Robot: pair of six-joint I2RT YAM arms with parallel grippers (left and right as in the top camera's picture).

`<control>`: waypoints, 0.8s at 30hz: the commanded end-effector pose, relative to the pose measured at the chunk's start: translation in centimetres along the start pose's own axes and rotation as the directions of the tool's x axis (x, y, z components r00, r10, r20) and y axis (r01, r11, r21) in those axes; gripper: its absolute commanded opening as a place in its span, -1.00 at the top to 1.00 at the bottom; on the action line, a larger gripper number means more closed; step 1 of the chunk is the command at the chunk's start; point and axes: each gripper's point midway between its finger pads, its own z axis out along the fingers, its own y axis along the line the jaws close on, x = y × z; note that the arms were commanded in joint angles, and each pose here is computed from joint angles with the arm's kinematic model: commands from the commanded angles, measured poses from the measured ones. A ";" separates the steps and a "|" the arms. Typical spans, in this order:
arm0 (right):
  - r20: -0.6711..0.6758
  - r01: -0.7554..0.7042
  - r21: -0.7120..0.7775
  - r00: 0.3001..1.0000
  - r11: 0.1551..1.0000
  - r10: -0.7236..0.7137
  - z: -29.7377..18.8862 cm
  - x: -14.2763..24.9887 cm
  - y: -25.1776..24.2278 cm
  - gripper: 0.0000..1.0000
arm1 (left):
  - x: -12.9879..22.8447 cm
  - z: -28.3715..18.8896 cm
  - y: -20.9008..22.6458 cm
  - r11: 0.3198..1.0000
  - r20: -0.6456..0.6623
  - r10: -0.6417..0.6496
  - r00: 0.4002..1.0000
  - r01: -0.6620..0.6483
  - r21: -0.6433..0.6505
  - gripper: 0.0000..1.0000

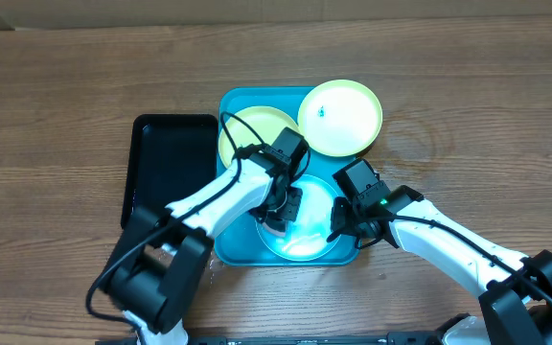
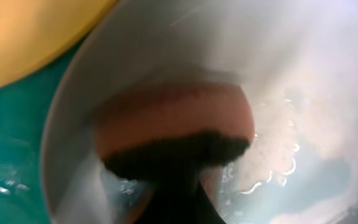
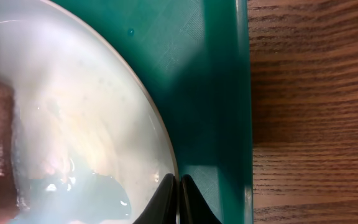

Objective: Clean dirty plates on tray and stack at the side
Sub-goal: 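Rub the sponge in circles over the white plate with the left gripper, then carry the sponge with the left gripper to the black tray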

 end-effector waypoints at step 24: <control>-0.004 0.004 -0.003 1.000 1.000 -0.004 0.2 0.1 0.1 0.92 | -3.6 -8.5 -1.0 0.945 0.166 0.001 0.986 -0.055 0.321 0.92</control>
